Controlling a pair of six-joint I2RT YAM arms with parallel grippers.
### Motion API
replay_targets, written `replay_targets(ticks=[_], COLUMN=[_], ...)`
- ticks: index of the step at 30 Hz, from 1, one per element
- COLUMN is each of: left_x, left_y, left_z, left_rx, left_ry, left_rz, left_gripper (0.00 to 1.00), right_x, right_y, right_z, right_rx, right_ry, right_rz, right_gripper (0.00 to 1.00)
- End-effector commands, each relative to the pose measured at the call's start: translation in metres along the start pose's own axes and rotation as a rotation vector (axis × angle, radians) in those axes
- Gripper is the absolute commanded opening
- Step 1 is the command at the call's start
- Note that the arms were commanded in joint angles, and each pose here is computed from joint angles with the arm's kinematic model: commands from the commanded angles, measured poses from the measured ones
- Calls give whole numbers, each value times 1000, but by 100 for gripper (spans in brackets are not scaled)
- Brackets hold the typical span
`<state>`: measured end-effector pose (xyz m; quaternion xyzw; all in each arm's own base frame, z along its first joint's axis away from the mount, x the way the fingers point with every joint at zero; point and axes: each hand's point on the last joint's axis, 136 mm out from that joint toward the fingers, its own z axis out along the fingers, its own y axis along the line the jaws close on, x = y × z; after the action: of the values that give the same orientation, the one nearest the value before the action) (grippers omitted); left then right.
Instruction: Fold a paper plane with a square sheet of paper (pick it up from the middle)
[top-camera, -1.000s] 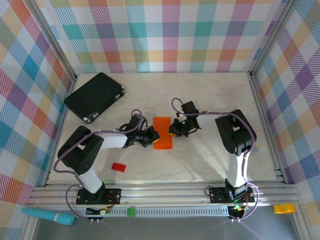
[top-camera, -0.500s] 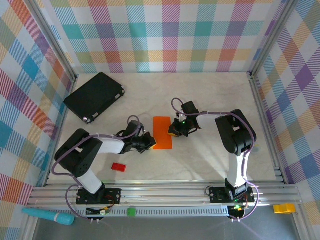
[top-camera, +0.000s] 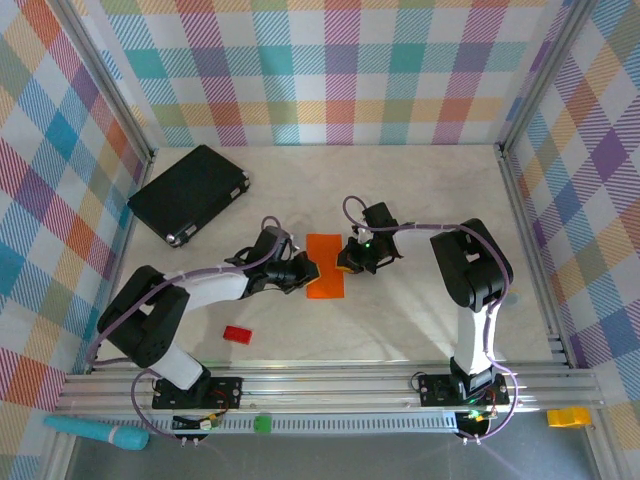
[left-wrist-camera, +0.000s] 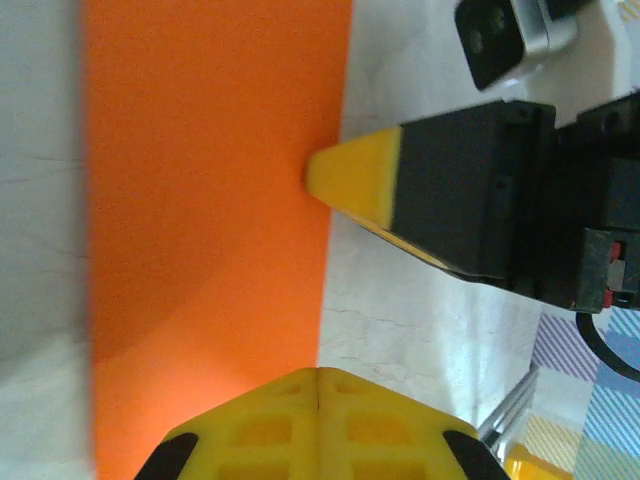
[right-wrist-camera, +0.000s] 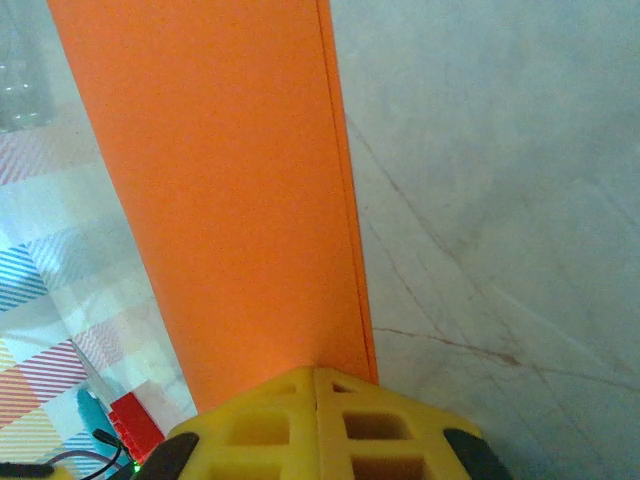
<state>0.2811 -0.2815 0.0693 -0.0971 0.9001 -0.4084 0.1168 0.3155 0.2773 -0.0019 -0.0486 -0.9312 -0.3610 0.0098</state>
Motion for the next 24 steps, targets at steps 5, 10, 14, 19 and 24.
replay_targets(ticks=[5,10,14,19,24], left_x=[18,31,38,37,25], left_y=[36,74,109,125,106], left_z=[22,17,7,-6,-17], left_rx=[-77,-199,-281,-291,-245], left_ry=[64,81,77,58,27], left_rz=[-85,-111,-156,-203,-170], left_gripper=[0,0,0,0,0], right_x=[86,85,86,86,85], right_y=[-192,-193,-194,-195,-194], right_z=[9,9,9,8,8], right_rx=[664,666,667,669,668], right_ry=[154,156,157,159,159], right_rz=[269,267,267,268,266], right_gripper=[5,5,5,5,5])
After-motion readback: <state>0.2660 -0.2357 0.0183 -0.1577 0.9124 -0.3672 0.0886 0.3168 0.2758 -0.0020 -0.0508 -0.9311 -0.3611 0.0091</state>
